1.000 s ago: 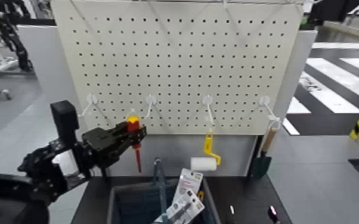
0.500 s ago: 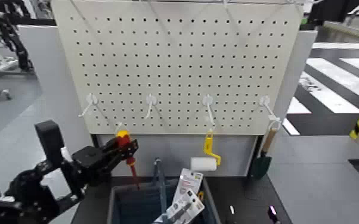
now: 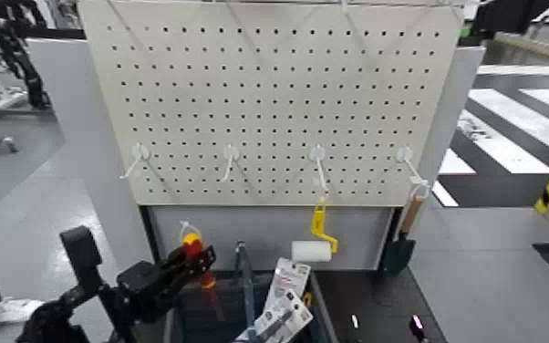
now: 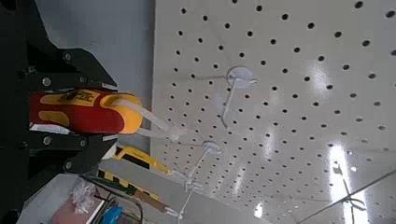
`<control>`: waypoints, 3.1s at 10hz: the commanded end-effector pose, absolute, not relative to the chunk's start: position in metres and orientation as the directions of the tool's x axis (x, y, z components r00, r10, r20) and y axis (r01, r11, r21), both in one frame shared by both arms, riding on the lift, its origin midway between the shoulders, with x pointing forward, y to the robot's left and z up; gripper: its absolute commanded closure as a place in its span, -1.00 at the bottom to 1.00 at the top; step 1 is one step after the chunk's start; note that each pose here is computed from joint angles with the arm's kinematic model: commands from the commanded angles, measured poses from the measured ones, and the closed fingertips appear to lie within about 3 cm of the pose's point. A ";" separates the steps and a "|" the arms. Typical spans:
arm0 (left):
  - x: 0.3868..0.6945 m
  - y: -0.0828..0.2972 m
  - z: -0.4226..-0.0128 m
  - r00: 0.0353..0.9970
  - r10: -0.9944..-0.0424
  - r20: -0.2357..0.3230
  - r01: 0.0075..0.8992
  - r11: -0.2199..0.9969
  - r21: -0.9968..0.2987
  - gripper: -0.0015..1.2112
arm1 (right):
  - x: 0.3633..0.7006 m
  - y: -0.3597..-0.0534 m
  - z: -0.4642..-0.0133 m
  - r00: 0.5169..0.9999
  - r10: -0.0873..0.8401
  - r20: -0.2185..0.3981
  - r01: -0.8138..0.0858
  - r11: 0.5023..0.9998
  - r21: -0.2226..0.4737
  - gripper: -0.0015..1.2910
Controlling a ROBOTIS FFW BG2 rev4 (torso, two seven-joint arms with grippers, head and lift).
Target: Put the red screwdriver into the crate.
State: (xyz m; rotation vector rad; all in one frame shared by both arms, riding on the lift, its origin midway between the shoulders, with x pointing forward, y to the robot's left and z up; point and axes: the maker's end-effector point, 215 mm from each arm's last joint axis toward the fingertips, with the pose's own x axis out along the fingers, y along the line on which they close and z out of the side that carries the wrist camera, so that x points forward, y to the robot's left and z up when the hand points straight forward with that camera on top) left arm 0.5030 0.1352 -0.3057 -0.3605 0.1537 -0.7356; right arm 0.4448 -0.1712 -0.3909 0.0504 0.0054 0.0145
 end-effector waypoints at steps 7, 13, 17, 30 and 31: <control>0.482 0.115 -0.380 0.735 -0.677 0.015 0.541 0.573 -0.615 0.95 | 0.445 -0.171 -0.389 1.000 0.014 -0.002 -0.014 0.999 0.052 -0.73; 0.486 0.115 -0.366 0.748 -0.659 0.085 0.547 0.538 -0.642 -0.68 | 0.444 -0.171 -0.391 1.000 0.015 -0.006 -0.015 0.998 0.055 -0.73; 0.494 0.134 -0.352 0.793 -0.597 0.120 0.539 0.597 -0.594 -0.78 | 0.444 -0.171 -0.390 1.000 0.014 -0.004 -0.013 0.998 0.055 -0.73; 0.471 0.211 -0.389 0.992 -0.123 -0.018 0.122 0.989 -0.080 -0.78 | 0.444 -0.172 -0.380 0.999 0.027 0.030 -0.028 0.999 0.028 -0.73; 0.470 0.207 -0.391 0.991 -0.131 -0.025 0.129 0.990 -0.058 -0.78 | 0.444 -0.174 -0.382 0.999 0.026 0.025 -0.027 0.999 0.026 -0.73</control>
